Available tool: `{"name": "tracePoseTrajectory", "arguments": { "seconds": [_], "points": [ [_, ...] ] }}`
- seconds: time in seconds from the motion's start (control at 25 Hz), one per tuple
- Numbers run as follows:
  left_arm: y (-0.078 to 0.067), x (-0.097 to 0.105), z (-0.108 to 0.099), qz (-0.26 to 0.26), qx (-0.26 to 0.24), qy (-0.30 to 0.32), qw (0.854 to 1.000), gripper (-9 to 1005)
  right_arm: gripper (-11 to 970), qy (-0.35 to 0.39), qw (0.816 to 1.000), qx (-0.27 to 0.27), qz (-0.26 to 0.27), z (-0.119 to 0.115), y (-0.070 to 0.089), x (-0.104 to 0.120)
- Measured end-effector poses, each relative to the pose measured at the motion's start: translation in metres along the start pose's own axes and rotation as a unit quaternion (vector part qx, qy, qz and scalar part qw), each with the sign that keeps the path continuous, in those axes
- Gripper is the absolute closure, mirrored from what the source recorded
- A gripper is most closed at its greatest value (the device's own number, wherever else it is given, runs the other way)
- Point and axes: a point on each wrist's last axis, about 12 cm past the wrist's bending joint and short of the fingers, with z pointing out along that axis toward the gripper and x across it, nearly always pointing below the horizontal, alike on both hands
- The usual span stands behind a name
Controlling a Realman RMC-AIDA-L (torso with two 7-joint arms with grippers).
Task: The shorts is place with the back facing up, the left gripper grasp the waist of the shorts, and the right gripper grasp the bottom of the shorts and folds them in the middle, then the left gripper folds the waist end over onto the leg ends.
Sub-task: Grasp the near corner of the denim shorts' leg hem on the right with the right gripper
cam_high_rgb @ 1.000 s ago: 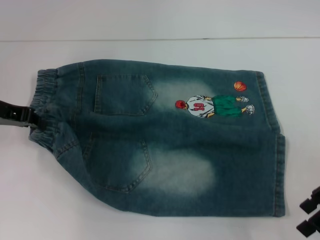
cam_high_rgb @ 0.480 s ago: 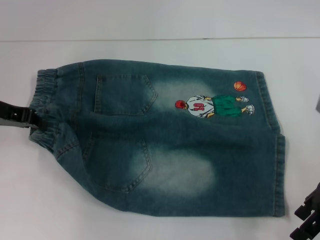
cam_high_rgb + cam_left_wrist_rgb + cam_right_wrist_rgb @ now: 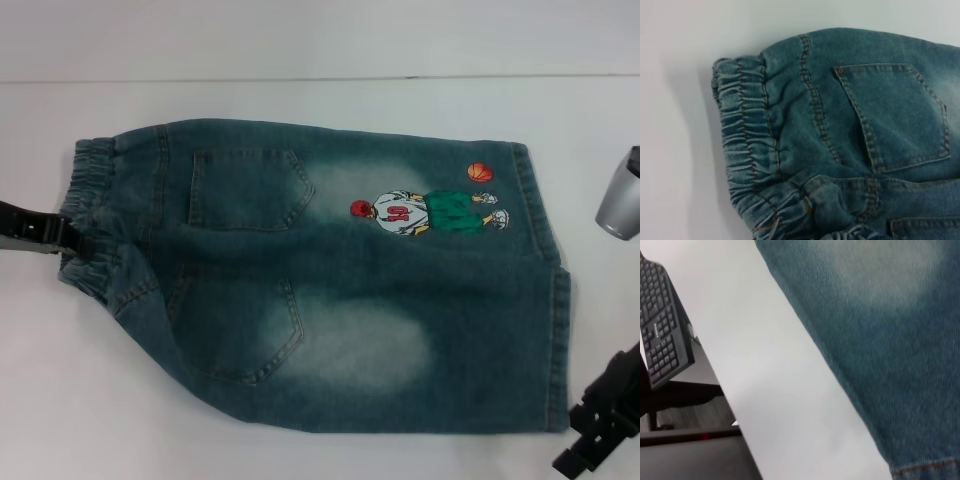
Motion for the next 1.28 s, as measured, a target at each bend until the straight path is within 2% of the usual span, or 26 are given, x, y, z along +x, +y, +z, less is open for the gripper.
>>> {"name": "tracePoseTrajectory", "arguments": {
  "seconds": [0.48,0.8,1.0,1.28],
  "points": [
    [0.000,0.001,0.002,0.000,0.001,0.001,1.000,939,148,-0.023,0.999,0.013,-0.023,-0.004,0.001,-0.018],
    [-0.001,0.003,0.003,0.000,0.003,0.003,1.000,940,154,-0.021,0.999,0.007,-0.039,0.002,0.004,-0.020],
    [0.000,0.003,0.003,-0.001,0.003,0.003,1.000,940,393,-0.024,0.999,0.008,-0.040,0.004,0.003,-0.019],
    [-0.001,0.001,0.002,0.000,0.003,0.001,1.000,940,663,-0.028,0.999,0.013,-0.040,0.003,0.002,-0.019]
  ]
}}
